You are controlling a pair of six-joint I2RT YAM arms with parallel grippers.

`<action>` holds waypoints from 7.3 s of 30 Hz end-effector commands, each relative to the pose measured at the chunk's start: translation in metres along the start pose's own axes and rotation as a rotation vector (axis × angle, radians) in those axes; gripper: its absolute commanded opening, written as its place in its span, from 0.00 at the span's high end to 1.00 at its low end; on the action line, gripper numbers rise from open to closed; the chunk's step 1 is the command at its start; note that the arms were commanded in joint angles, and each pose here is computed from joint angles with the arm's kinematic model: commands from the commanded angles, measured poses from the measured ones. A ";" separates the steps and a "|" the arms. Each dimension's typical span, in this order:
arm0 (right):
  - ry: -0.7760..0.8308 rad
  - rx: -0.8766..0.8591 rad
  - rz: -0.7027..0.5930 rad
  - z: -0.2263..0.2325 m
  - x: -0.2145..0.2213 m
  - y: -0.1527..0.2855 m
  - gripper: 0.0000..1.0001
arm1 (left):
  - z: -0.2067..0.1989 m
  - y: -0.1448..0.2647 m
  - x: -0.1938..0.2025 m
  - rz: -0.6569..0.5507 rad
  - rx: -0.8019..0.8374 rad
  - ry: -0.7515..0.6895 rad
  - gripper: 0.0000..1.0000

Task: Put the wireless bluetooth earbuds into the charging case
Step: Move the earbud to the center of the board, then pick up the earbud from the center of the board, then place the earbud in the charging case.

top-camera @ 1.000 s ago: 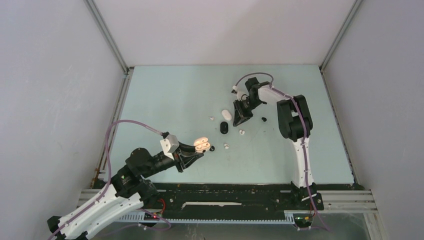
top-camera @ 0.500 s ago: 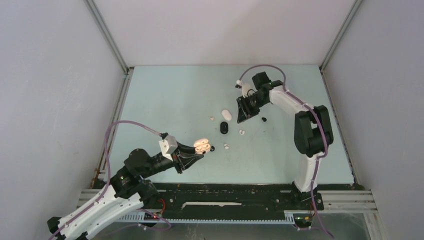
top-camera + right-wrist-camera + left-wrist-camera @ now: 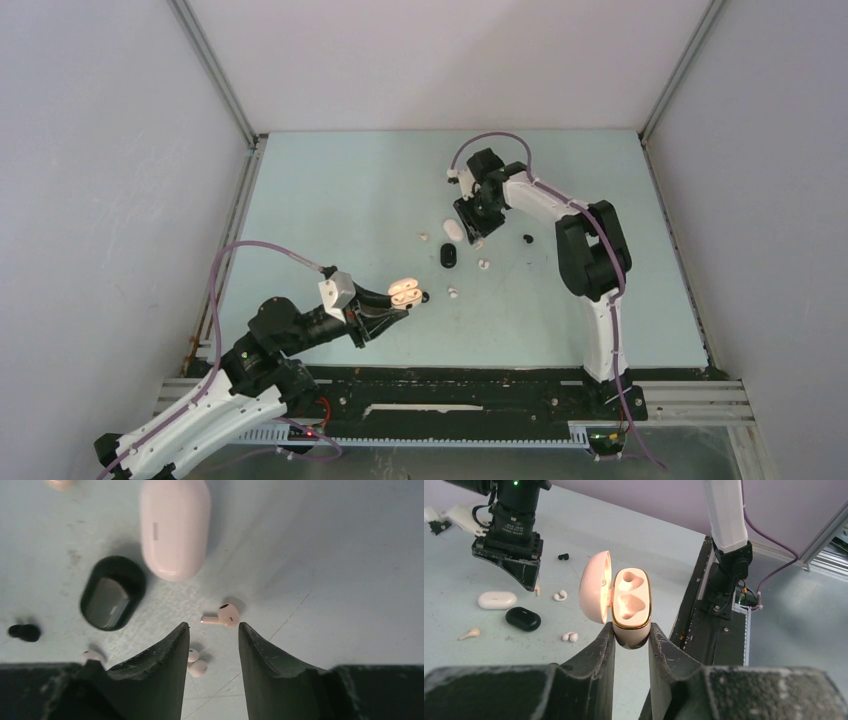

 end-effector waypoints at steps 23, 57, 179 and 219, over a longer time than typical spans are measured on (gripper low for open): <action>-0.082 0.134 0.061 -0.016 -0.007 -0.028 0.57 | -0.003 -0.003 -0.009 -0.034 0.030 -0.005 1.00; -0.100 0.169 0.098 -0.018 0.024 -0.019 0.64 | -0.003 -0.006 -0.005 -0.007 0.037 0.013 0.99; 1.433 0.102 -1.477 0.237 0.119 0.267 1.00 | 0.019 -0.018 -0.036 -0.132 -0.020 -0.260 1.00; 1.455 0.179 -1.418 0.242 0.109 0.259 1.00 | 0.016 -0.010 -0.040 -0.163 -0.021 -0.264 1.00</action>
Point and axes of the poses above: each gripper's point midway between its finger pads, its own y axis back along the fingers, its own z axis along the line the jaws close on, x = y × z, the point moved 7 cm from there along y, back along the fingers, and after that the axes turned 10 degrees about -y, right-handed, at the moved point
